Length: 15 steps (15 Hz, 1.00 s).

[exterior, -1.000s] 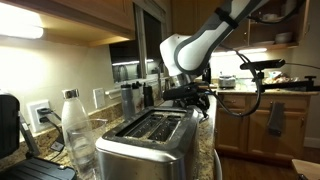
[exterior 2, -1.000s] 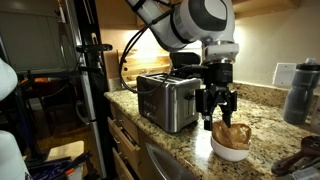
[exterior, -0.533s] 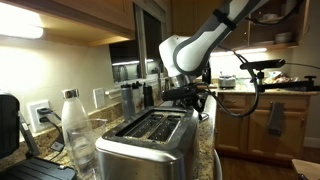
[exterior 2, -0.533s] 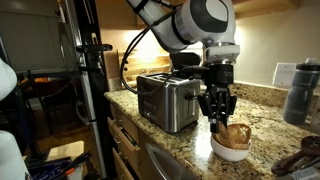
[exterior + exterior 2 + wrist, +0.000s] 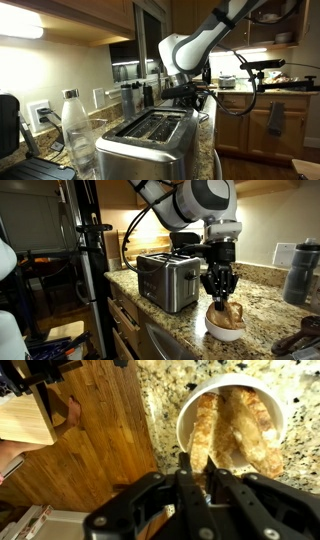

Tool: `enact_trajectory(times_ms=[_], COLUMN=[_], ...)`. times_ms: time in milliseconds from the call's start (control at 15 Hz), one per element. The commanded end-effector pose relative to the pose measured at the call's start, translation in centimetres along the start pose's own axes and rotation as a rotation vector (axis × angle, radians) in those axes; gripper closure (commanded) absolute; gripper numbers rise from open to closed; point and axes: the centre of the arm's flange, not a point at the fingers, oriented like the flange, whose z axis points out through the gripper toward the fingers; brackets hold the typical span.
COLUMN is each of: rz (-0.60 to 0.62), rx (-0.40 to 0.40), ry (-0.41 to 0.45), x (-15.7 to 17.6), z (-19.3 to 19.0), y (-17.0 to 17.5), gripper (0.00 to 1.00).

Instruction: Put the bread in the bowl in different slots of the toaster

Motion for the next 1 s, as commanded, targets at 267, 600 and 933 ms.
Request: enact_trajectory(times_ms=[267, 600, 933], rz=[0.012, -0.001, -0.005], rx=[0.002, 0.027, 0.031], ry=[0.032, 0.075, 0.098], x=[0.1, 0.3, 0.6], z=[-1.0, -3.7, -5.1], y=[-0.3, -0.8, -1.1], gripper=[0.90, 0.90, 0.90])
